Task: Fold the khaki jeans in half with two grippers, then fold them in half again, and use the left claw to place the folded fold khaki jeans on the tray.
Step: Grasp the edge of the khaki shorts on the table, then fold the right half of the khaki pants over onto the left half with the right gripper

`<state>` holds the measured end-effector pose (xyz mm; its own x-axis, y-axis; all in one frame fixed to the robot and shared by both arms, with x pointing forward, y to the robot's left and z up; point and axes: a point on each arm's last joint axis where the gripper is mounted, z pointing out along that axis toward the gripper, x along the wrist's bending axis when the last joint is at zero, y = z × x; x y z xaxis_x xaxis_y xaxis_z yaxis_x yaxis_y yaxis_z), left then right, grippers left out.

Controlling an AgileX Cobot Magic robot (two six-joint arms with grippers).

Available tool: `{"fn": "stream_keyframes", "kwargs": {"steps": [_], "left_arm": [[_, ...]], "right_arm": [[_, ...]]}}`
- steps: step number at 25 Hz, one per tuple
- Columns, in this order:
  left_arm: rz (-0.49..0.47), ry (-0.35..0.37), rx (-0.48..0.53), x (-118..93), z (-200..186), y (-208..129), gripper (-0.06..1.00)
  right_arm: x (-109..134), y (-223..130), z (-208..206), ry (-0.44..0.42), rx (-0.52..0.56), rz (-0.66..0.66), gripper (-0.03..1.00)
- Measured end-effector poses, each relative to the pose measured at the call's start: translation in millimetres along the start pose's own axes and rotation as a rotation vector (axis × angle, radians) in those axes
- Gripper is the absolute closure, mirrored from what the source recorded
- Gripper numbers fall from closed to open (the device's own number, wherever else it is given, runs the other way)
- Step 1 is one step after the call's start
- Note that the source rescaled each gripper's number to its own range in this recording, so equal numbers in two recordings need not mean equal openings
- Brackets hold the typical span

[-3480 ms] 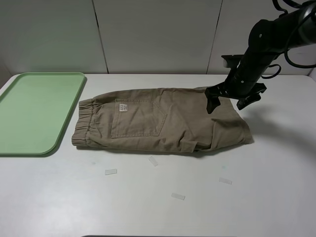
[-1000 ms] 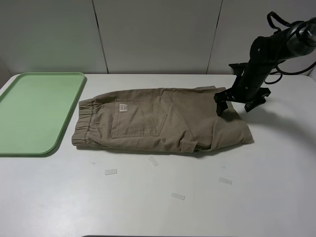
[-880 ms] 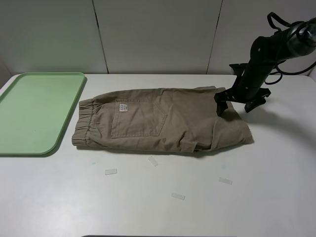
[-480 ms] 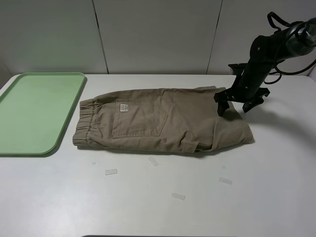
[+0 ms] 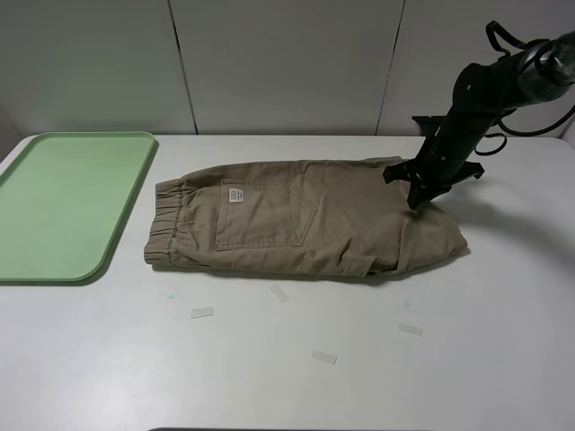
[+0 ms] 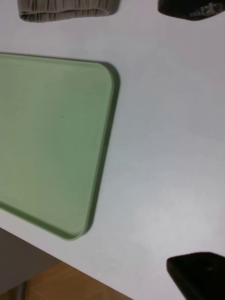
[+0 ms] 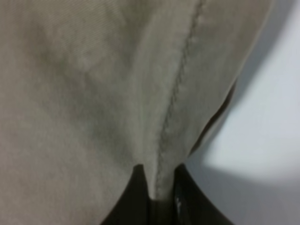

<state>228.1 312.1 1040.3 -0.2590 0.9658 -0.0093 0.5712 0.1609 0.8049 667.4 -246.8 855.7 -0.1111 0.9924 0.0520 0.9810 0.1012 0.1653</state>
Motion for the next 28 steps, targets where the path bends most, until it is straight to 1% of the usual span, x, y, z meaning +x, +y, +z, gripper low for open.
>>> {"fn": "stream_keyframes", "kwargs": {"steps": [6, 9, 11, 14, 16, 19, 24, 28], "left_arm": [[0.0, 0.0, 0.0, 0.0, 0.0, 0.0, -0.05], [0.0, 0.0, 0.0, 0.0, 0.0, 0.0, -0.05], [0.0, 0.0, 0.0, 0.0, 0.0, 0.0, -0.05], [0.0, 0.0, 0.0, 0.0, 0.0, 0.0, -0.04], [0.0, 0.0, 0.0, 0.0, 0.0, 0.0, -0.04], [0.0, 0.0, -0.001, 0.0, 0.0, 0.1, -0.04], [-0.002, -0.002, -0.019, 0.4, -1.9, -1.6, -0.04], [-0.003, -0.003, -0.023, 0.6, -2.5, -2.2, -0.04]], "right_arm": [[-0.4, 1.2, -13.6, -0.012, -0.014, -0.017, 0.9], [-3.9, -6.4, -24.8, -0.051, 0.043, -0.061, 0.9], [-6.2, -7.6, -39.4, -0.073, 0.048, -0.081, 0.9], [-8.1, -6.0, -70.8, -0.114, 0.005, -0.113, 0.9], [-9.9, -7.1, -86.6, -0.143, -0.003, -0.132, 0.9], [-13.7, -10.2, -105.9, -0.197, 0.0, -0.156, 0.9], [-23.4, -14.6, -133.6, -0.321, 0.002, -0.173, 0.9], [-30.3, -10.5, -154.6, -0.411, 0.032, -0.188, 0.9]]}}
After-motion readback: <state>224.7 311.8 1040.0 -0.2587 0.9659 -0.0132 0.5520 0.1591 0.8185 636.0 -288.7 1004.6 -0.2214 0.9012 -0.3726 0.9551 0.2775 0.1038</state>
